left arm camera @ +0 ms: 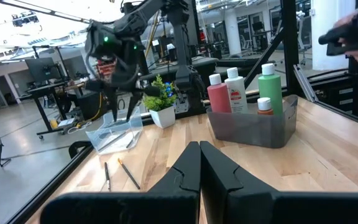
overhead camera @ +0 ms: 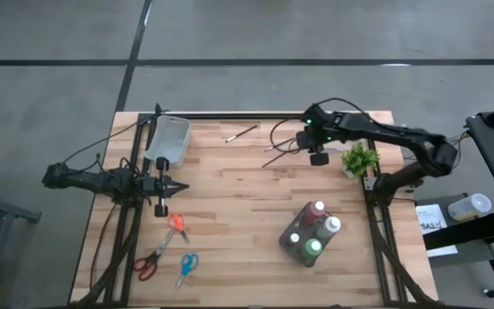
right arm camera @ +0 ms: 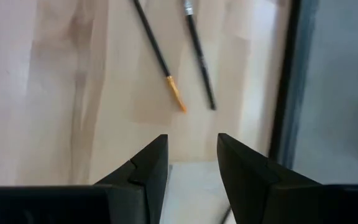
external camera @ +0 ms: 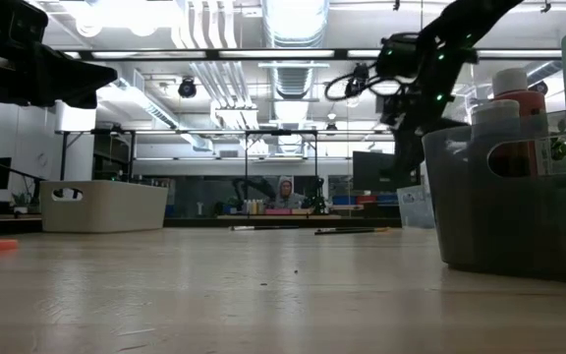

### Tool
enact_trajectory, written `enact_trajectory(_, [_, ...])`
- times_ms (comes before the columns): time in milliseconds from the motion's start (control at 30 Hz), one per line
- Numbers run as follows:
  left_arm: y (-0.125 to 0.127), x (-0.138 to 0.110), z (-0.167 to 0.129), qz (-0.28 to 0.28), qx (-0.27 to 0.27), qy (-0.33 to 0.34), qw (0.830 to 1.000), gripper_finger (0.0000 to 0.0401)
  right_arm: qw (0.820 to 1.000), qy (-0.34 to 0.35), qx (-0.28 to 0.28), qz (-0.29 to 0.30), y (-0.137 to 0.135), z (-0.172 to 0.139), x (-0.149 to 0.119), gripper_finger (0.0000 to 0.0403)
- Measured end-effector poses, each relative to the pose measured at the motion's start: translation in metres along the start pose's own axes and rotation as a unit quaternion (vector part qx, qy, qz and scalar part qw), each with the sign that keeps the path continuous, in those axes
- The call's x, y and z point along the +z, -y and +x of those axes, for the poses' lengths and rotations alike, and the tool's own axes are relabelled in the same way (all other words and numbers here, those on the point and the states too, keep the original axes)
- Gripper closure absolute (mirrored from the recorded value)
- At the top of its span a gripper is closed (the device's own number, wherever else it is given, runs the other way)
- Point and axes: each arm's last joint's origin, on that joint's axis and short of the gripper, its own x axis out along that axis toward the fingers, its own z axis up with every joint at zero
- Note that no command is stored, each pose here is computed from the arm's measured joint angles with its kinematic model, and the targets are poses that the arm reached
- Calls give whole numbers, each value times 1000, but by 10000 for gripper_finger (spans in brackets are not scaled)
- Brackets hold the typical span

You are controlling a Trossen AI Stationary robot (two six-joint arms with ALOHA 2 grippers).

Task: Pick & Place Paint Supplies
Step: Put the gold paint brush into the transparent bin

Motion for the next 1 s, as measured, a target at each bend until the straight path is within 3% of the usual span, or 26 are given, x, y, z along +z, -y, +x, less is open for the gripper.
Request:
enact_trajectory(467, [0,0,0,0,0,0,1000,401,995,-64,63,-31,20,56,30,269])
enact_trajectory(1000, [0,0,0,0,0,0,1000,401,987,-110,106,-41,19,95,27,269])
